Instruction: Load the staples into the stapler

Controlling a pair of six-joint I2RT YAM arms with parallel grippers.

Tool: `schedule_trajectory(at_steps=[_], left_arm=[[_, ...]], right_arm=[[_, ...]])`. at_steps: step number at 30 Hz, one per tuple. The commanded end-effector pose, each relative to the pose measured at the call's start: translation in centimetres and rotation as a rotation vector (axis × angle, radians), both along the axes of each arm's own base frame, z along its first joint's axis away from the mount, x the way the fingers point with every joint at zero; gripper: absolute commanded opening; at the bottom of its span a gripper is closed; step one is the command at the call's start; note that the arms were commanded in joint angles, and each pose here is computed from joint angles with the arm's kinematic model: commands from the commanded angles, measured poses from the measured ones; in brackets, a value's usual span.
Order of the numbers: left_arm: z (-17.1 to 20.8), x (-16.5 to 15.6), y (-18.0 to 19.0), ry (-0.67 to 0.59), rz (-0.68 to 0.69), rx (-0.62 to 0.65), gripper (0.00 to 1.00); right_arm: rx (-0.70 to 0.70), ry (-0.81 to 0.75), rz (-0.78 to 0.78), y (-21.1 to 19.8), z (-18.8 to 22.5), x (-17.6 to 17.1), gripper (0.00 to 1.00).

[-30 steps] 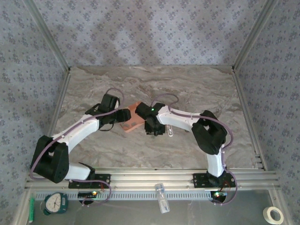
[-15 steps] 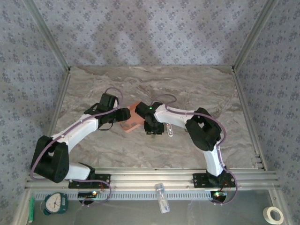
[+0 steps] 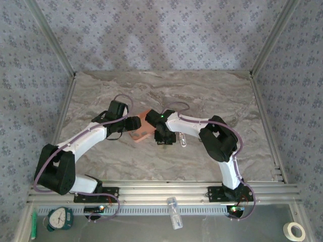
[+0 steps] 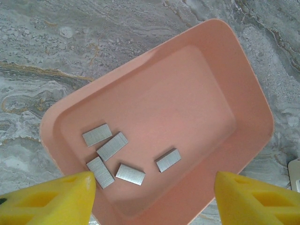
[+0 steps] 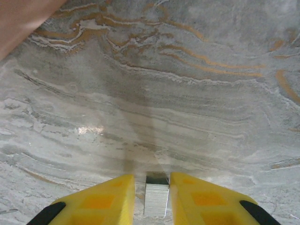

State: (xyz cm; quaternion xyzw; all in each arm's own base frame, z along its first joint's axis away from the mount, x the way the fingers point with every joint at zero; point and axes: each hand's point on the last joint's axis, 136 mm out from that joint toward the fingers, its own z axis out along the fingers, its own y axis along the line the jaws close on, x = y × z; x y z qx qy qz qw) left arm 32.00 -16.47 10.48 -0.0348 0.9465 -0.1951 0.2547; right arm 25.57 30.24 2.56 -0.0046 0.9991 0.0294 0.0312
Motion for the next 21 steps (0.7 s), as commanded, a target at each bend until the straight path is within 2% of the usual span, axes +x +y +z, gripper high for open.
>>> schedule_trajectory(at_steps=[1, 5, 15, 21], left_arm=[[0.76, 0.58, -0.29, -0.018, -0.009, -0.020, 0.67], [0.79, 0.51, -0.30, -0.020, -0.011, -0.019, 0.67], [0.77, 0.33, -0.15, -0.023, -0.006, -0.019, 0.67], [0.95, 0.23, 0.01, -0.030, -0.005, -0.016, 0.67]], right_arm=[[-0.037, 0.036, 0.008, -0.69, -1.14, -0.68, 0.28], [-0.063, 0.040, 0.014, -1.06, -1.20, -0.87, 0.31], [-0.104, 0.054, 0.043, -1.18, -1.59, -1.42, 0.27], [-0.114, 0.046, 0.054, -0.97, -1.87, -0.92, 0.29]])
